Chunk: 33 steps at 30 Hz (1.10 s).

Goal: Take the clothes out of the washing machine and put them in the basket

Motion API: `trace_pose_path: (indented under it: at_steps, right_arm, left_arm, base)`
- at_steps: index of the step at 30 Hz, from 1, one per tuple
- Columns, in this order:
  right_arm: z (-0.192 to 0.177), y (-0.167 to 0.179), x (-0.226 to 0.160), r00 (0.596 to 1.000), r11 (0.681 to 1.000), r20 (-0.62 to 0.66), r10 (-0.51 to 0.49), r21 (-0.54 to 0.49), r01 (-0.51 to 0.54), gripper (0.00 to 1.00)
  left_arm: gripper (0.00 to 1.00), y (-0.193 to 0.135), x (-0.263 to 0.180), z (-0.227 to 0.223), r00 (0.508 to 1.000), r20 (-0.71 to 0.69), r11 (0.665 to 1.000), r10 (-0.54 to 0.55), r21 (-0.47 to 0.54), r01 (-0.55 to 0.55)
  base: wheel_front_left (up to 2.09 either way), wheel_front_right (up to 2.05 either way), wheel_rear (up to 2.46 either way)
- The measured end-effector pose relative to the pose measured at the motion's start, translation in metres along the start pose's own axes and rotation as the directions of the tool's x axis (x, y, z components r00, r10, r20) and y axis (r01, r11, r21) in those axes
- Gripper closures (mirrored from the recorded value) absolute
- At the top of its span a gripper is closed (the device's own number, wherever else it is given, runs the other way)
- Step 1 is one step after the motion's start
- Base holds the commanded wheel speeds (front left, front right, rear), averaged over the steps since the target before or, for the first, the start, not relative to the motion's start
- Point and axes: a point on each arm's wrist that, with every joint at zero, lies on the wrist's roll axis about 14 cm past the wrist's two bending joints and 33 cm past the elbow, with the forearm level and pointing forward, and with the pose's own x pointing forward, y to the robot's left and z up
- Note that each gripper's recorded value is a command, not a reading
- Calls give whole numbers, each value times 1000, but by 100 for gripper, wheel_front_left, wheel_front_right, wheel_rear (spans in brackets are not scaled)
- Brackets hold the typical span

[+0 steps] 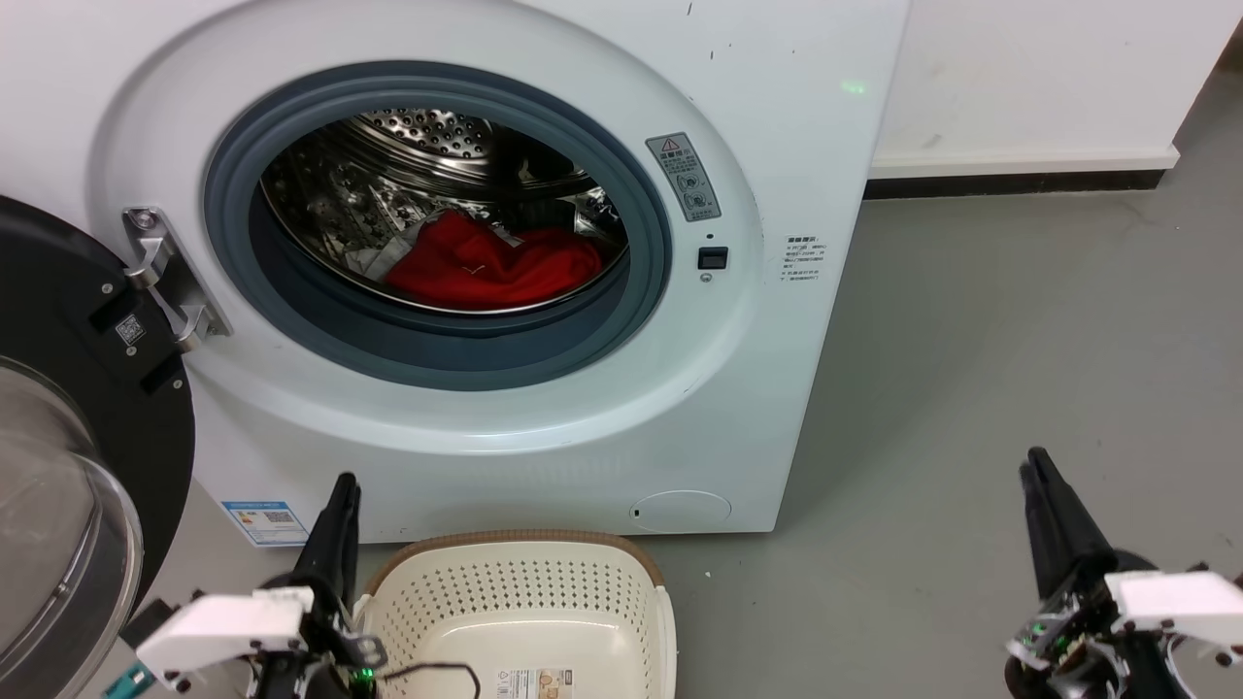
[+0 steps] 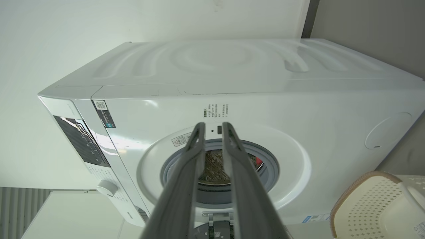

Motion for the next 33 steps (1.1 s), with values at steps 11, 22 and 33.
trace_pose_path:
  at_steps: [11,22,33]
  right_arm:
    - [-3,-6,-7,1000,998,24,-15,-59,16,0]
    - [-2,5,-9,999,960,40,20,-281,-8,0]
    - [-3,23,-12,996,825,35,81,-564,-47,0]
  left_arm:
    - [0,4,-4,-6,1000,20,1000,12,20,-12]
    - [0,-15,-2,-3,998,43,981,-48,190,39]
    - [0,-29,-2,-11,995,28,891,-93,449,71]
  base:
    - [0,0,0]
    - [0,0,0]
    - [0,0,0]
